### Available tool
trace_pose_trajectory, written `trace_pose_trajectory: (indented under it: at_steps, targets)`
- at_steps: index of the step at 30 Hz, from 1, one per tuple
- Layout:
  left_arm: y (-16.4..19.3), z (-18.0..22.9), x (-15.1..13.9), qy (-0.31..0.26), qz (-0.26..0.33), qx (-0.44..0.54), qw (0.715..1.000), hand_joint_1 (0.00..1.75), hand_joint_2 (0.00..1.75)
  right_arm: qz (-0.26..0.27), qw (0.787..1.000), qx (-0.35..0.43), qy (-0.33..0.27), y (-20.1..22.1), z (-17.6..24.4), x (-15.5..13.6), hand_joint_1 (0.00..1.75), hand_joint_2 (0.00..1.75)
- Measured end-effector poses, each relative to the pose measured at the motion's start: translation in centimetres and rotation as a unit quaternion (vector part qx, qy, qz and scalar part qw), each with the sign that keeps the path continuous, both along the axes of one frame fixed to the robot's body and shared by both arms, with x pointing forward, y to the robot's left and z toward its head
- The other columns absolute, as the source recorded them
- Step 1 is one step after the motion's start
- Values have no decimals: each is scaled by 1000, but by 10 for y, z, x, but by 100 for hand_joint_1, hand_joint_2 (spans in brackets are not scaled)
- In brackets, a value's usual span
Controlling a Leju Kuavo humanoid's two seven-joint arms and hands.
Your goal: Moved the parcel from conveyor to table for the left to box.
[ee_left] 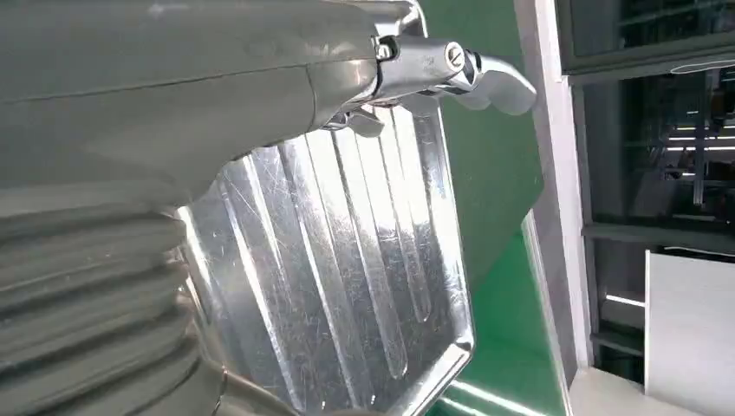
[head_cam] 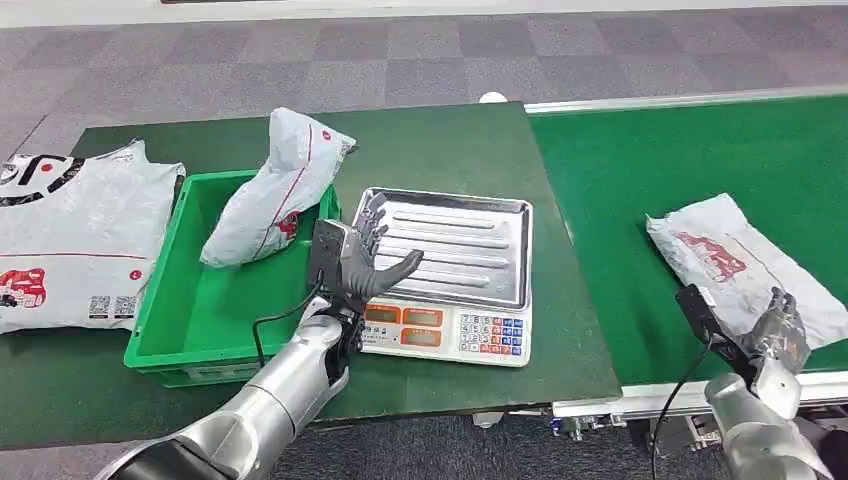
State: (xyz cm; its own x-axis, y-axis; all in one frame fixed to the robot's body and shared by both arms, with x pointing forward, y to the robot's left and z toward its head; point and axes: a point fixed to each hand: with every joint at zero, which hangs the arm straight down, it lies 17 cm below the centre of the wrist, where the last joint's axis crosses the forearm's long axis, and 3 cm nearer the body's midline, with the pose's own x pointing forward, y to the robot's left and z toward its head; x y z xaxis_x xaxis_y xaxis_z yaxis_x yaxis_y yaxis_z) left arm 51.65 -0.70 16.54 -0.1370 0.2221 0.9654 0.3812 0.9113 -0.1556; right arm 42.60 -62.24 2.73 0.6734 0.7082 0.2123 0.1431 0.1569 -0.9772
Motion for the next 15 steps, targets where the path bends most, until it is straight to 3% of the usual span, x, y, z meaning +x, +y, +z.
trace_pose_trajectory:
  at_steps: [13,15]
  targets:
    - [0,0,0,0,0,0,1000,0,175,-1,1000,2,3,-2,-2,-1,0,175]
    - [2,0,1,-1,2,-1,1000,0,175,-23,999,10,20,-6,-7,-4,0,175]
